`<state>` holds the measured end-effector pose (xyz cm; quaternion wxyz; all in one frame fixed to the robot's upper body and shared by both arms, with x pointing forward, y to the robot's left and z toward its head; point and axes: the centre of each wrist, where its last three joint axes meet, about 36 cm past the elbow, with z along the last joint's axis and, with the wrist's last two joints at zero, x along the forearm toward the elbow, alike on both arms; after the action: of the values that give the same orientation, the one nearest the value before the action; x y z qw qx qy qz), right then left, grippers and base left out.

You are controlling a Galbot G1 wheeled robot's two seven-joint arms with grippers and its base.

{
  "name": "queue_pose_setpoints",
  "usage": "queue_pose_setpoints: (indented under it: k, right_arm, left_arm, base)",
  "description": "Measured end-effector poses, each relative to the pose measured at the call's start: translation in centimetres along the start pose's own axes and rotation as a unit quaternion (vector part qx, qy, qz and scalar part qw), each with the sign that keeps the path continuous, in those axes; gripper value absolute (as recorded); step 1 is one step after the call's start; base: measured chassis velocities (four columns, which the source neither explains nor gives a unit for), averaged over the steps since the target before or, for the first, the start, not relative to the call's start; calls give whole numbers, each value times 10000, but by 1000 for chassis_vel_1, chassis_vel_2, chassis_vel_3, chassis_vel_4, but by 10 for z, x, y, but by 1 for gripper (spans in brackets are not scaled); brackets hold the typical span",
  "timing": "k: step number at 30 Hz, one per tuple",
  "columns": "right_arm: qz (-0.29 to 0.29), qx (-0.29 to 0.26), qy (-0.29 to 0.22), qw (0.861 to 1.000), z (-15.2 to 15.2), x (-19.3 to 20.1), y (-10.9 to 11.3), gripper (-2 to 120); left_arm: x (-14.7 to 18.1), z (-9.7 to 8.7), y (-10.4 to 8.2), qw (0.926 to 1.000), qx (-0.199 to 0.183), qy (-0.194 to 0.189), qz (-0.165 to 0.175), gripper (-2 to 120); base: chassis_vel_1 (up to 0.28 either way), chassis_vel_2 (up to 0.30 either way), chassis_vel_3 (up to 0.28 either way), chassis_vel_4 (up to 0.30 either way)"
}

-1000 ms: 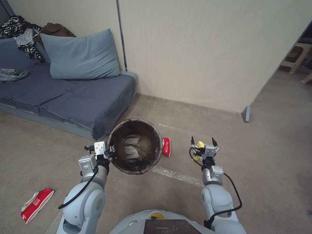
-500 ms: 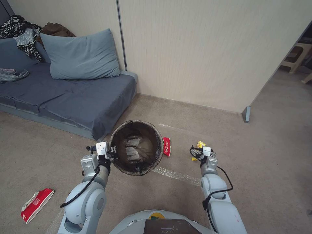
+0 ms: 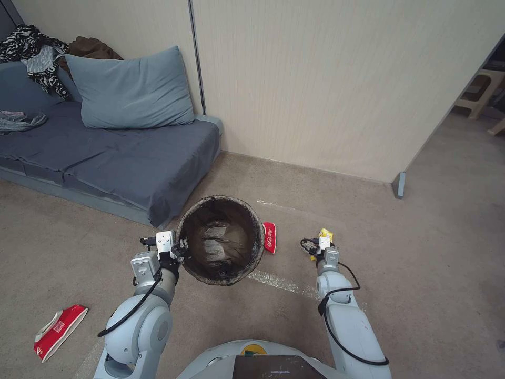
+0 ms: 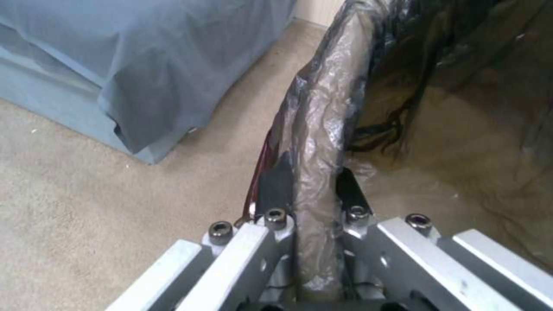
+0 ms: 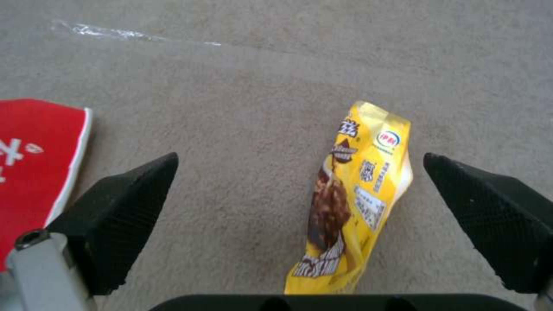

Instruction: Pick up the trash bin, then pick up the garbage from the floor and place it into the trash bin.

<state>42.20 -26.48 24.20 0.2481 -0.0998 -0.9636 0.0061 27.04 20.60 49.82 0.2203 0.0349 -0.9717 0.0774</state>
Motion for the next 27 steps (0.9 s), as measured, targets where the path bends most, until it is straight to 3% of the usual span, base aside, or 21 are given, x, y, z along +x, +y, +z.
queue_pose_setpoints:
  k: [5,11,12,17,18,24,25,26,27]
  right_arm:
    - [45,-4,138,9999,7,-12,-1,100]
    - [108,-21,432,9990,26,-27,2,84]
    - [131,1,482,9988,30,-30,1,76]
    - [187,64,582,9981,40,-37,-2,64]
    - [210,74,621,9978,44,-40,-4,53]
    - [244,84,728,9970,55,-46,-9,37]
    - [246,81,731,9970,56,-47,-10,28]
    - [246,81,731,9970,56,-47,-10,28]
    - [252,84,733,9970,58,-49,-11,20]
  left_arm:
    - [1,0,0,10000,4,6,1,0]
    - [2,0,-1,10000,22,10,15,0]
    - [2,0,0,10000,23,10,10,0]
    - [2,-1,1,10000,25,5,-1,0]
    - [2,-1,1,10000,29,4,-1,0]
    - [2,-2,1,10000,50,11,7,0]
    - [2,-2,1,10000,52,12,8,0]
    - [2,-2,1,10000,52,12,8,0]
    - [2,-2,1,10000,55,13,11,0]
  base:
    - [0,0,0,0]
    - [0,0,0,0]
    - [0,0,0,0]
    - [0,0,0,0]
    - [0,0,0,0]
    - [0,0,0,0]
    - [0,0,0,0]
    - [0,0,0,0]
    - [0,0,0,0]
